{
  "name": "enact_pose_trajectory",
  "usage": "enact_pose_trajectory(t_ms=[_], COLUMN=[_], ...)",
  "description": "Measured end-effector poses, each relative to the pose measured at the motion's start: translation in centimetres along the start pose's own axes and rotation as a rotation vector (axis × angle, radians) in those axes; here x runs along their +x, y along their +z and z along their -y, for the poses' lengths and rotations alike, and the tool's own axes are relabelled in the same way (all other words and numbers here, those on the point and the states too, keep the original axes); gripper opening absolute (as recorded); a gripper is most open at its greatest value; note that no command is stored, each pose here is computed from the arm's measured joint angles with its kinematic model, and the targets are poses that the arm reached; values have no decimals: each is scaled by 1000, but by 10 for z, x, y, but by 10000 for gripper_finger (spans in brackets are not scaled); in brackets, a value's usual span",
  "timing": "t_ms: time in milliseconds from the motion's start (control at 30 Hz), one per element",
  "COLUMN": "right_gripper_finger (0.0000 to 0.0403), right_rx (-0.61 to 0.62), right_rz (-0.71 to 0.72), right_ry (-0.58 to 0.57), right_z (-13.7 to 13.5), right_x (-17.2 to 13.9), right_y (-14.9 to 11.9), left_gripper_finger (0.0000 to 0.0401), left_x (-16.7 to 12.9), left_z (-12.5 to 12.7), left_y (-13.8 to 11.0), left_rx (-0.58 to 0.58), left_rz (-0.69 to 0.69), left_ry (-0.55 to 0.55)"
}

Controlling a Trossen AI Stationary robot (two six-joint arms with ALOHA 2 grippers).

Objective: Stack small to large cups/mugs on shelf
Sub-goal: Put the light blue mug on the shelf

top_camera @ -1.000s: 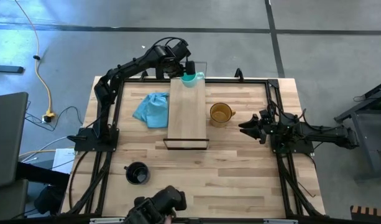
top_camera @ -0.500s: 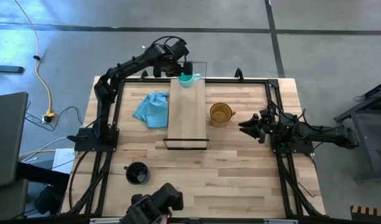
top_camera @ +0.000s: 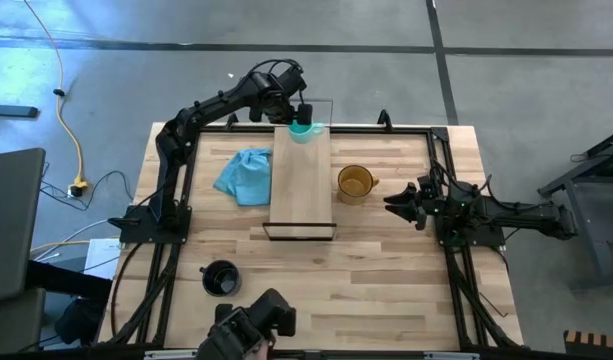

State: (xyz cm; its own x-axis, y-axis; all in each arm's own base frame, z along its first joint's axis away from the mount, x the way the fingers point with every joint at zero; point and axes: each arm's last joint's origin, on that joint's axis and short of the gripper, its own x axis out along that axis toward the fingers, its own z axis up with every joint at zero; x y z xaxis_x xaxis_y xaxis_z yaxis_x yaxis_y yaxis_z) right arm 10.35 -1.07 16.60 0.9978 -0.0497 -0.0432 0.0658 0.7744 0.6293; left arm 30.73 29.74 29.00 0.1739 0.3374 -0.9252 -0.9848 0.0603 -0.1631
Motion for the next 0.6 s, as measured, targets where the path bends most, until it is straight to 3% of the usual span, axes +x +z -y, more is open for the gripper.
enact_pose_trajectory(t_ms=[600], right_gripper_finger=[195], right_rx=[-5], right_rz=[23], right_ry=[-50], right_z=[2], right_x=[0], right_y=[0], left_gripper_finger=[0], left_x=[27], left_z=[3], left_y=[-1], left_rx=[6], left_rz=[-57], left_ry=[9])
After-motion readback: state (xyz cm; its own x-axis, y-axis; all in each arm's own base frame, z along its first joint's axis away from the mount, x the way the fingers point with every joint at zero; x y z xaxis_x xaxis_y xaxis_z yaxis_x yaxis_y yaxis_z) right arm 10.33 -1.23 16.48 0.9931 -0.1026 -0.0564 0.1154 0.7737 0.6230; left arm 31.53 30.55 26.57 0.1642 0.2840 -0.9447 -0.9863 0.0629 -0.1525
